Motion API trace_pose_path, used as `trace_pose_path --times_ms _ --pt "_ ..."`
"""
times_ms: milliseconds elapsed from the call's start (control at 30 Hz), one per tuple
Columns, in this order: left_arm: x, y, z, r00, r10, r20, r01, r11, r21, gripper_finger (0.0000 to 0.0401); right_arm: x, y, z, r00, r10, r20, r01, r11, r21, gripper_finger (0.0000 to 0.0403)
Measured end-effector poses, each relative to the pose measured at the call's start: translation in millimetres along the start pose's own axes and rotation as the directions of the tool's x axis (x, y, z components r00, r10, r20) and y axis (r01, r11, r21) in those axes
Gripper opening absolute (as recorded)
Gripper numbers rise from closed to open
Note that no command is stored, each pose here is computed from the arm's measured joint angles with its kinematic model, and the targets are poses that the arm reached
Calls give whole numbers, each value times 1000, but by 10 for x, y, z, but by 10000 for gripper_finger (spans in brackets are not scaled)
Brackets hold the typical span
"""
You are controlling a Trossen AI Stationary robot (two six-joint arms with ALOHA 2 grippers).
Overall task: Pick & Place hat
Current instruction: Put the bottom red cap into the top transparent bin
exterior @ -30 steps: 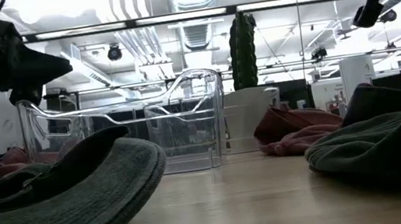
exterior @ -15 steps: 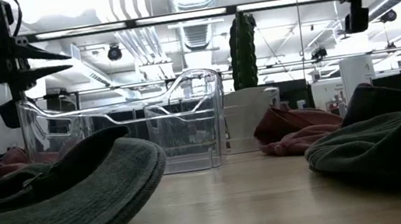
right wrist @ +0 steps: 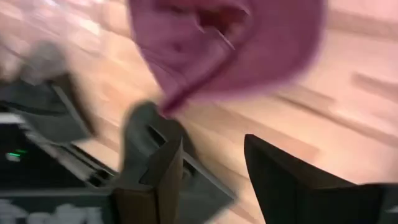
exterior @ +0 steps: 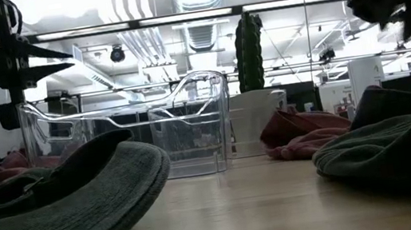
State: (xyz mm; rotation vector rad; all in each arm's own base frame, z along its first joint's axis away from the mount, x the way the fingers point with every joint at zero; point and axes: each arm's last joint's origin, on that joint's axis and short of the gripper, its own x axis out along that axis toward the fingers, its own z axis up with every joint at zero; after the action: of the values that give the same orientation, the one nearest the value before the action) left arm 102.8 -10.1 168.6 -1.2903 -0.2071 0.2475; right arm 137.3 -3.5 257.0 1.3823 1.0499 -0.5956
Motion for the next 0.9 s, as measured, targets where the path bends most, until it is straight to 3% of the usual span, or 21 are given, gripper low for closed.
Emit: trace_pose_path --times_ms 333,733,900 --pt "1 9 16 998 22 61 -20 999 -30 44 207 -127 7 996 -89 -29 91 990 105 164" --pt "1 6 21 997 21 74 -19 999 -28 44 574 -507 6 996 -81 -30 86 960 265 152" --pt "1 5 21 997 21 74 -19 999 -28 44 625 -565 33 996 -72 57 52 953 300 143"
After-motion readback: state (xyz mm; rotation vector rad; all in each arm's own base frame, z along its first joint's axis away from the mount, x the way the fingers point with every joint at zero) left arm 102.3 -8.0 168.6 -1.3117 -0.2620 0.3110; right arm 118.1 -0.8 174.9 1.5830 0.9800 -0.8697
